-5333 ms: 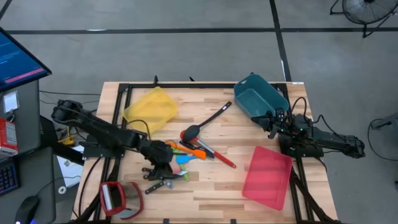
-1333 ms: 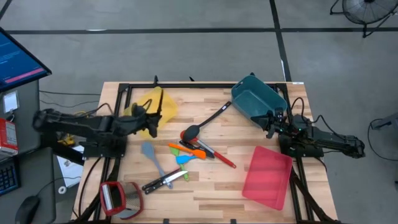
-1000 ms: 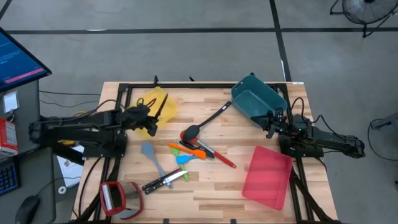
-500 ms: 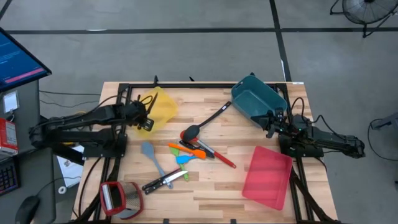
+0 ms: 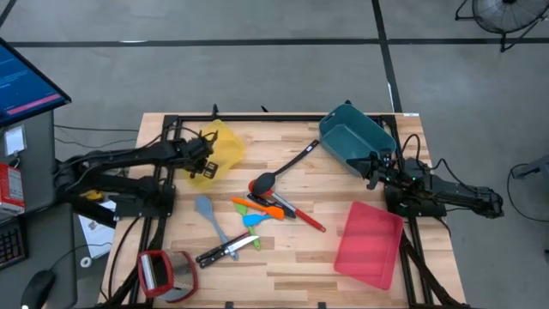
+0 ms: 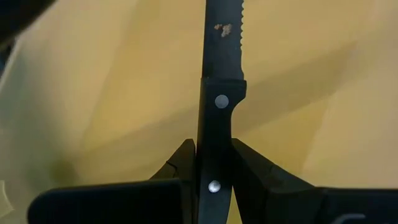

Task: Pick & Place Kitchen Items
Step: Put the bottom black knife into the yellow bin

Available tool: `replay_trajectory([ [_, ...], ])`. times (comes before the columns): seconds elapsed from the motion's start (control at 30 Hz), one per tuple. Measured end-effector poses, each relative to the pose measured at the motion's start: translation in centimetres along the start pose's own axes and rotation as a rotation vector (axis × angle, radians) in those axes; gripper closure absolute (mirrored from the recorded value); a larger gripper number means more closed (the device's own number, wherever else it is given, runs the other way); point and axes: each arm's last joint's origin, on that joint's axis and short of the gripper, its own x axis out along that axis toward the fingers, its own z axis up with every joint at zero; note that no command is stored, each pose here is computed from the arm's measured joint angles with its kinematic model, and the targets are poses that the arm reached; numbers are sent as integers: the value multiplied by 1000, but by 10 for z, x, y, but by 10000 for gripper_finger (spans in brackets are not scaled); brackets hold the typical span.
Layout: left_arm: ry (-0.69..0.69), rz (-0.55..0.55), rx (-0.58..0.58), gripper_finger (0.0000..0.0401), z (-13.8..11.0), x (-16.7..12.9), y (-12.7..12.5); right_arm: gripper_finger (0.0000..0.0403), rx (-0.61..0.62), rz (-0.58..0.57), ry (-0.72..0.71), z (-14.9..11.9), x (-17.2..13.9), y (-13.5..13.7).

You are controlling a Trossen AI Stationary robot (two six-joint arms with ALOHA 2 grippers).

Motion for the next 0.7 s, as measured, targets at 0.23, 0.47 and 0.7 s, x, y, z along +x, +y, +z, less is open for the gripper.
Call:
replay_trajectory([
  [0.23,32,9,6,351,4,16,-7,387,0,0,0,0,0,0],
  [0.47,76,15,33,351,3,25,-11,385,0,0,0,0,0,0],
  [0.7,96,-16,46,347,2,26,-12,386,0,0,0,0,0,0],
])
